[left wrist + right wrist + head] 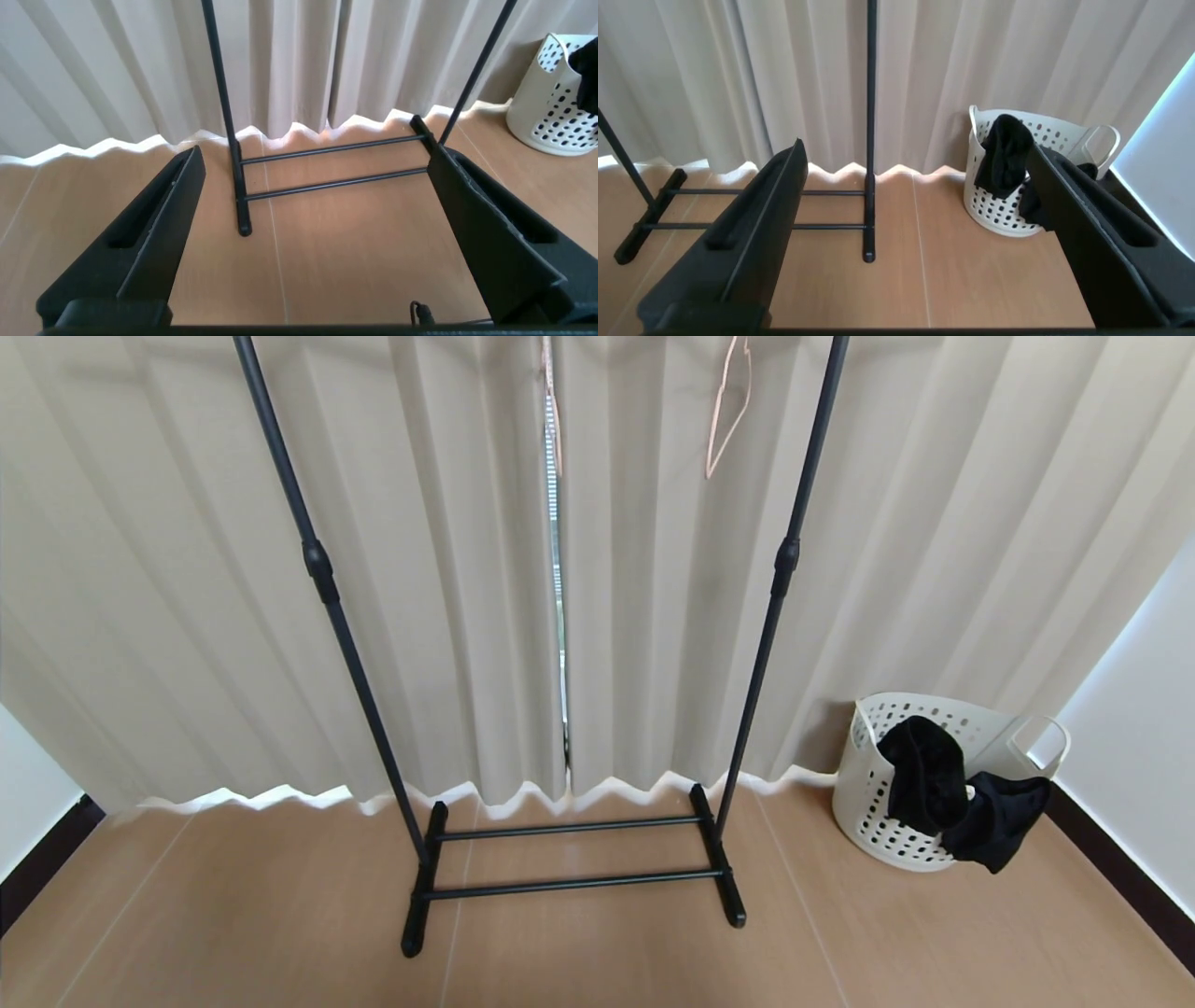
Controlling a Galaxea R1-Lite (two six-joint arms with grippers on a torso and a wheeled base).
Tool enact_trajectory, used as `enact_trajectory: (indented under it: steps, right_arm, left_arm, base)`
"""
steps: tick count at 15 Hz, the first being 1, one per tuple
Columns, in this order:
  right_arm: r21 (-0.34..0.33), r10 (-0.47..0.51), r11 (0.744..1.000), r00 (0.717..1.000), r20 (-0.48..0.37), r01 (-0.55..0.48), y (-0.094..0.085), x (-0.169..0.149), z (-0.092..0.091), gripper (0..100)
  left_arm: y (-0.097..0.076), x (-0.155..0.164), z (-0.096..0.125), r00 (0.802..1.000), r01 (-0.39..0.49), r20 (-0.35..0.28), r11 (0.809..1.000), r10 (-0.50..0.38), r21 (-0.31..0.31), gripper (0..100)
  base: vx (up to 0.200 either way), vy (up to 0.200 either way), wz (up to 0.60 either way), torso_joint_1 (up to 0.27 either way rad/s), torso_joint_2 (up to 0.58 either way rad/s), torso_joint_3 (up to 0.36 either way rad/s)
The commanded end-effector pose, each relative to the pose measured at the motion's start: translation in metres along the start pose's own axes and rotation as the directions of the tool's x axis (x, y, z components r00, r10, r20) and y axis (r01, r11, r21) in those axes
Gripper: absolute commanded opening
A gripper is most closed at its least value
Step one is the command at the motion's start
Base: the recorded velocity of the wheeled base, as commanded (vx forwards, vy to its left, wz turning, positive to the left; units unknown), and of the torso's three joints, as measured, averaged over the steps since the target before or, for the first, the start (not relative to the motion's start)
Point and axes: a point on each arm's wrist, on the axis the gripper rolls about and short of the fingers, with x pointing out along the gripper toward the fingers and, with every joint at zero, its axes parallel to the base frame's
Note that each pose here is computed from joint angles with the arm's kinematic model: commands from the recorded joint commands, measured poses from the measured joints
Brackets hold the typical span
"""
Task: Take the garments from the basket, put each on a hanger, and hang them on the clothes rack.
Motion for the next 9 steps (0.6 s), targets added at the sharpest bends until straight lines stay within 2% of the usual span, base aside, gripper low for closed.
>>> enact_trajectory:
  steps: [1,2,5,8,9]
  right_arm:
    - [-0.001,0.001,1.000,1.000,-0.001,-0.001,0.0000,0.0001,0.0001,100]
    - [-0.001,0.001,1.000,1.000,-0.001,-0.001,0.0000,0.0001,0.0001,100]
    - [-0.001,-0.001,1.000,1.000,-0.001,0.001,0.0000,0.0001,0.0001,100]
    - [-0.002,0.001,1.000,1.000,-0.001,-0.001,0.0000,0.0001,0.0001,100]
    - [-0.002,0.001,1.000,1.000,-0.001,-0.001,0.0000,0.0001,0.0001,100]
  left_arm:
    - [0.0000,0.0000,0.0000,1.000,0.000,0.000,1.000,0.000,0.000,100]
    - [0.0000,0.0000,0.0000,1.000,0.000,0.000,1.000,0.000,0.000,100]
    - [0.0000,0.0000,0.0000,1.000,0.000,0.000,1.000,0.000,0.000,100]
    - [0.0000,0.0000,0.0000,1.000,0.000,0.000,1.000,0.000,0.000,100]
    - [0.0000,0.0000,-0.0001,1.000,0.000,-0.001,1.000,0.000,0.001,100]
  base:
    - [0.000,0.000,0.00,0.000,0.00,0.000]
    - [0.000,0.000,0.00,0.000,0.00,0.000]
    - [0.000,0.000,-0.60,0.001,0.00,0.009]
    - [0.000,0.000,0.00,0.000,0.00,0.000]
    - [0.200,-0.200,0.00,-0.002,0.00,0.002]
